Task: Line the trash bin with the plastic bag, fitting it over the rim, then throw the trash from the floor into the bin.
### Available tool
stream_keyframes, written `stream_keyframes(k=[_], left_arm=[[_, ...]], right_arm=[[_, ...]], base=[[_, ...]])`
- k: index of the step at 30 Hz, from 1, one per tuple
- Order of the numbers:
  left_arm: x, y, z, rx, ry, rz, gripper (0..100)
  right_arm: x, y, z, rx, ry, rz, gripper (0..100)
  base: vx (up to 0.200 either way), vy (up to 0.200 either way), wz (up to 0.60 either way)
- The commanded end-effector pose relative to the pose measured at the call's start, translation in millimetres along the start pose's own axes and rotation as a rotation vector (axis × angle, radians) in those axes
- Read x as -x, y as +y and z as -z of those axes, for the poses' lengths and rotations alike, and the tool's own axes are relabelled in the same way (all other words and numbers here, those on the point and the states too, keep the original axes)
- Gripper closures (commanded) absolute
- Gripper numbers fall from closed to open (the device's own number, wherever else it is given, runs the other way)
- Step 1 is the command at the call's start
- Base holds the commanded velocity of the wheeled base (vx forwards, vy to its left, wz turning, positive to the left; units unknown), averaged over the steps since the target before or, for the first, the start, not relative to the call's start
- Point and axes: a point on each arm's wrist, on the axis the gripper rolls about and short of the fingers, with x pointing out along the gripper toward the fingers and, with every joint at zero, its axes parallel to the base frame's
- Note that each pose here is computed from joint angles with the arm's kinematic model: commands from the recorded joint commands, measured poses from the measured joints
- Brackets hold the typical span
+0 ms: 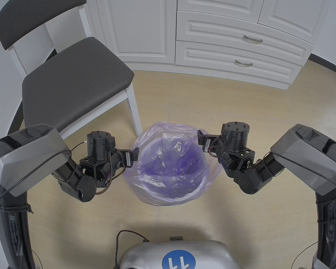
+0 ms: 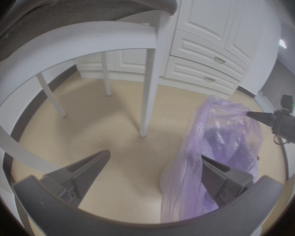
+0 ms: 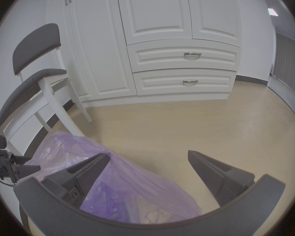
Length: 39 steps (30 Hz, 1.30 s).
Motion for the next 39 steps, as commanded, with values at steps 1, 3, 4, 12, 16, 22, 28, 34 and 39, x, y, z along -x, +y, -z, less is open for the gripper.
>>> stream_keyframes(k=[1,3,4,12,16,22,28,34,39], left_arm=[[-17.7,1.0,7.5,0.003,-0.014,-0.066,0],[-20.3,1.2,5.8,0.007,-0.025,-0.080,0],[-20.3,1.2,5.8,0.007,-0.025,-0.080,0],[-33.5,0.8,2.9,0.028,-0.098,-0.093,0],[-41.2,1.8,9.6,0.032,-0.107,-0.095,0],[-51.4,11.8,12.5,0.060,-0.111,-0.117,0],[-52.3,17.2,23.3,0.046,-0.051,-0.131,0],[-44.5,20.6,20.6,0.039,-0.009,-0.136,0],[-21.7,17.4,-6.8,0.049,-0.056,-0.119,0]], right_arm=[[-20.9,1.2,19.1,-0.015,-0.033,0.022,0],[-27.4,1.6,17.3,-0.032,-0.070,0.037,0],[-27.4,1.6,17.3,-0.032,-0.070,0.037,0],[-41.3,-0.2,24.3,-0.049,-0.102,0.050,0],[-50.5,-3.5,32.5,-0.056,-0.117,0.059,0],[-60.7,-9.7,38.9,-0.062,-0.126,0.074,0],[-67.9,-18.7,48.9,-0.052,-0.109,0.096,0],[-68.1,-22.4,52.1,-0.044,-0.090,0.101,0],[-50.6,-15.8,18.2,-0.064,-0.126,0.078,0]], base=[[0.000,0.000,0.00],[0.000,0.000,0.00],[0.000,0.000,0.00],[0.000,0.000,0.00],[0.000,0.000,0.00],[0.000,0.000,0.00],[0.000,0.000,0.00],[0.000,0.000,0.00],[0.000,0.000,0.00]])
